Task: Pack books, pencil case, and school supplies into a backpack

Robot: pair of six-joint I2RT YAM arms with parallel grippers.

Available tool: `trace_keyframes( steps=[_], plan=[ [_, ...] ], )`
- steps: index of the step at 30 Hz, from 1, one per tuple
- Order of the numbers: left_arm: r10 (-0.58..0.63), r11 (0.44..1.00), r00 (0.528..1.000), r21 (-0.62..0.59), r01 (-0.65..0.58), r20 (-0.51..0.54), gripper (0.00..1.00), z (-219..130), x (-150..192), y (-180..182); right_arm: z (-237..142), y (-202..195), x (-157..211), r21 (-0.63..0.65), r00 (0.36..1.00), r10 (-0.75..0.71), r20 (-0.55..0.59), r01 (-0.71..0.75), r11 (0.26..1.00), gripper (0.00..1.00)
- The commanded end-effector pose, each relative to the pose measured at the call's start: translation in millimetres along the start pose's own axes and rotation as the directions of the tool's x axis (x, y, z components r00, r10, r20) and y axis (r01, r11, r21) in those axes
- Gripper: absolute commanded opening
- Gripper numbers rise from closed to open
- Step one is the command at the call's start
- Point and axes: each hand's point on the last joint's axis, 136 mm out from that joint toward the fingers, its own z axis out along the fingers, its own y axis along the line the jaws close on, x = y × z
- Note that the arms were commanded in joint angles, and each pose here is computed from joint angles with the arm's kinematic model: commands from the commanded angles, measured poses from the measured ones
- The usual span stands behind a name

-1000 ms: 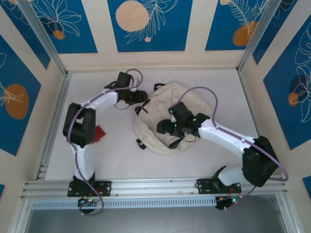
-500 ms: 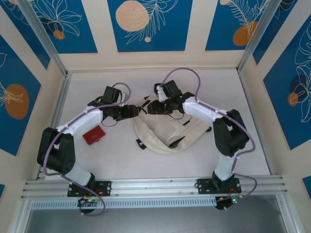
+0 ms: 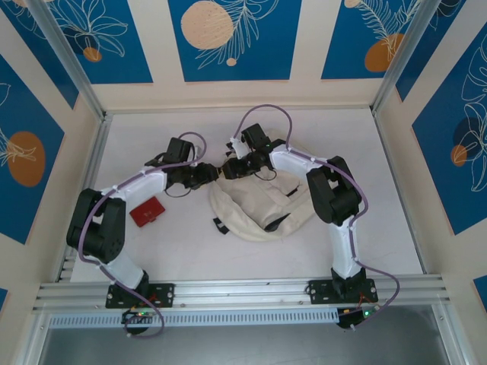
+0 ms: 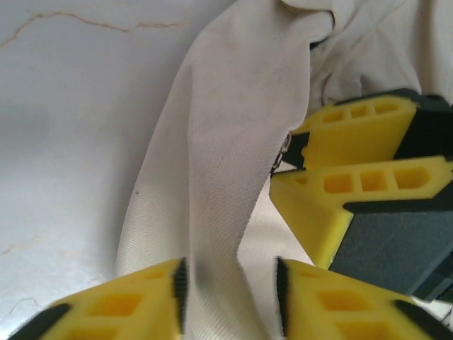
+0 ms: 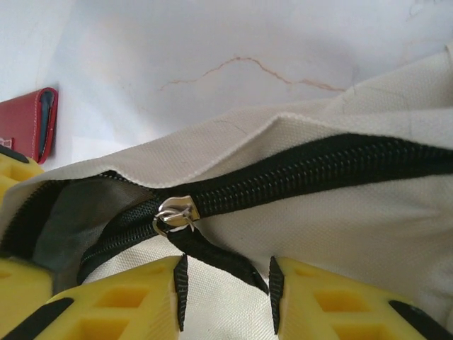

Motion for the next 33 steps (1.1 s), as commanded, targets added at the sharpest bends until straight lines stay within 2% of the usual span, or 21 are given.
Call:
trace_keyframes(
  steps=[1,6,8,15,17,21,27,30,32,33],
  plan=[
    [0.017,0.999,0.999,0.039,-0.016,-0.028,0.27,5.4,9.2,-2.3,3.6,0.8,-4.5,-0.025,0.995,-0.1,-0.008,0.1,0.995,0.38],
    [0.073,0.996,0.997,0.059,-0.073,-0.005,0.04,-5.6,10.7,-7.3,12.9,-5.2,-2.3,-0.001,0.988,-0.147,-0.046,0.147,0.989,0.36],
    [0.092,0.994,0.996,0.065,-0.092,0.005,0.0,-10.5,11.9,-9.2,13.1,-5.7,-1.1,-0.003,0.986,-0.158,-0.053,0.158,0.987,0.34],
    [0.115,0.993,0.993,0.043,-0.114,-0.005,0.0,-15.2,19.7,-2.8,2.5,-12.1,-11.8,0.077,0.986,-0.164,-0.009,0.164,0.983,0.05],
    [0.115,0.993,0.993,0.036,-0.115,-0.011,0.0,-15.4,22.7,0.1,-4.2,-16.9,-18.6,0.124,0.988,-0.152,0.022,0.148,0.981,0.01],
    [0.115,0.993,0.993,0.016,-0.114,-0.018,0.0,-16.3,28.4,6.9,-15.4,-41.2,-29.2,0.271,0.993,-0.096,0.074,0.073,0.96,0.0],
    [0.112,0.994,0.993,0.008,-0.112,-0.025,0.0,-15.6,30.7,9.6,-23.7,-65.8,-32.7,0.398,0.993,-0.039,0.114,-0.01,0.917,0.0],
    [0.112,0.994,0.993,0.008,-0.112,-0.025,0.0,-15.7,30.1,9.1,-29.0,-69.5,-32.6,0.412,0.993,-0.004,0.121,-0.047,0.91,0.0],
    [0.118,0.993,0.993,0.002,-0.118,-0.029,0.0,-16.8,29.4,8.7,-32.2,-57.2,-31.7,0.357,0.993,0.002,0.12,-0.045,0.933,0.0],
    [0.123,0.992,0.992,-0.009,-0.124,-0.03,0.11,-18.4,28.5,9.0,-34.1,-46.7,-31.3,0.309,0.993,0.001,0.122,-0.039,0.95,0.0]
  ],
)
